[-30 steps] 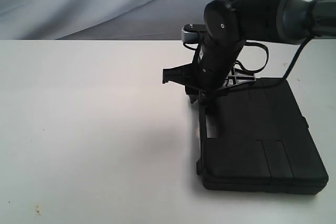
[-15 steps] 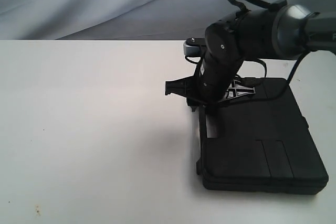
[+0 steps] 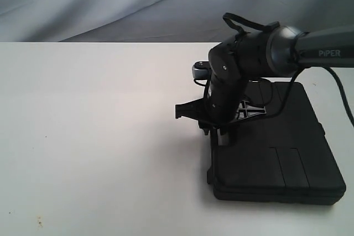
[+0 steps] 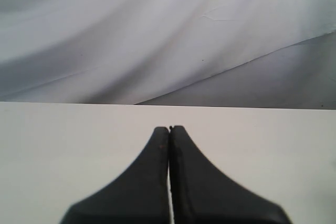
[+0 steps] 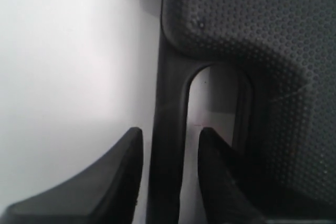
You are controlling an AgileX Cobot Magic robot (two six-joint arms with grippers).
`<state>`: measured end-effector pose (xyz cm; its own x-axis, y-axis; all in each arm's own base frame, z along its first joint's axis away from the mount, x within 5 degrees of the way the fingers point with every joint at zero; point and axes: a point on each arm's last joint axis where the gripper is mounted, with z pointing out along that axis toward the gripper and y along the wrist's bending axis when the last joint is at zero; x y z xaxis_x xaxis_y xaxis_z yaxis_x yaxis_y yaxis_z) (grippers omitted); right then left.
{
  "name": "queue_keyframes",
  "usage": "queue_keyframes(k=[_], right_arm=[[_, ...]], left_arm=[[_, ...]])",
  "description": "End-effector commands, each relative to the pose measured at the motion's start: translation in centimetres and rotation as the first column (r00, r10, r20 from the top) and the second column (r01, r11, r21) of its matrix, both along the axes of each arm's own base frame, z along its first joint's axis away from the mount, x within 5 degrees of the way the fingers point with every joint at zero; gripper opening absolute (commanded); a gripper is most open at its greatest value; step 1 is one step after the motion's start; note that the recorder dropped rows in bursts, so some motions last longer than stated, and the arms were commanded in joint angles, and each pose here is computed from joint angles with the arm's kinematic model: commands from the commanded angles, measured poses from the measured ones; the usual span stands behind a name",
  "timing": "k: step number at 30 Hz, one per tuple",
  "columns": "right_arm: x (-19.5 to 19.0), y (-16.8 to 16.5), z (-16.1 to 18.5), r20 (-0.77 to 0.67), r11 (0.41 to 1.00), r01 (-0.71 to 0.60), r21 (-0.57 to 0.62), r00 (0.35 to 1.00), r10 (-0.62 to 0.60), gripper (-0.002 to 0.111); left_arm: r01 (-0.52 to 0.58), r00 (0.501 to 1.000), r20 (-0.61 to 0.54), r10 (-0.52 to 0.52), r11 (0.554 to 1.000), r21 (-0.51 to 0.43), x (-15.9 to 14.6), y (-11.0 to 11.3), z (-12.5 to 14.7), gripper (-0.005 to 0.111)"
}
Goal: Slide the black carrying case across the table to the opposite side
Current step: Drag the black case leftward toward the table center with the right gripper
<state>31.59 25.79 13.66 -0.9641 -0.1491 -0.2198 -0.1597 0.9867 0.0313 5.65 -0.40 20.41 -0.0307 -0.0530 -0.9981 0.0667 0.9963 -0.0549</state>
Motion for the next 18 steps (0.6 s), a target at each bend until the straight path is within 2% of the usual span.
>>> queue_keyframes(k=[1, 11, 12, 13, 15, 18], right_arm=[[0.11, -0.26, -0.15, -0.006, 1.000, 0.010, -0.006, 1.000, -0.010, 0.033], [0.10, -0.25, -0.21, -0.008, 1.000, 0.012, -0.006, 1.000, -0.012, 0.032], [0.08, -0.25, -0.30, -0.012, 1.000, 0.013, -0.007, 1.000, -0.013, 0.028], [0.02, -0.26, -0.35, -0.019, 1.000, 0.016, -0.009, 1.000, -0.016, 0.015], [-0.01, -0.20, -0.39, -0.024, 1.000, 0.022, -0.001, 0.999, -0.022, 0.000], [-0.05, -0.15, -0.40, -0.030, 1.000, 0.028, 0.005, 0.999, -0.028, 0.000]], left_arm=[[-0.002, 1.000, 0.006, 0.002, 1.000, -0.010, -0.01, 0.01, -0.07, 0.000], [-0.002, 1.000, 0.006, 0.002, 1.000, -0.010, -0.01, 0.01, -0.07, 0.000], [-0.002, 1.000, 0.006, 0.002, 1.000, -0.010, -0.01, 0.01, -0.07, 0.000], [-0.002, 1.000, 0.006, 0.002, 1.000, -0.010, -0.01, 0.01, -0.07, 0.000], [-0.002, 1.000, 0.006, 0.002, 1.000, -0.010, -0.01, 0.01, -0.07, 0.000], [-0.002, 1.000, 0.006, 0.002, 1.000, -0.010, -0.01, 0.01, -0.07, 0.000]])
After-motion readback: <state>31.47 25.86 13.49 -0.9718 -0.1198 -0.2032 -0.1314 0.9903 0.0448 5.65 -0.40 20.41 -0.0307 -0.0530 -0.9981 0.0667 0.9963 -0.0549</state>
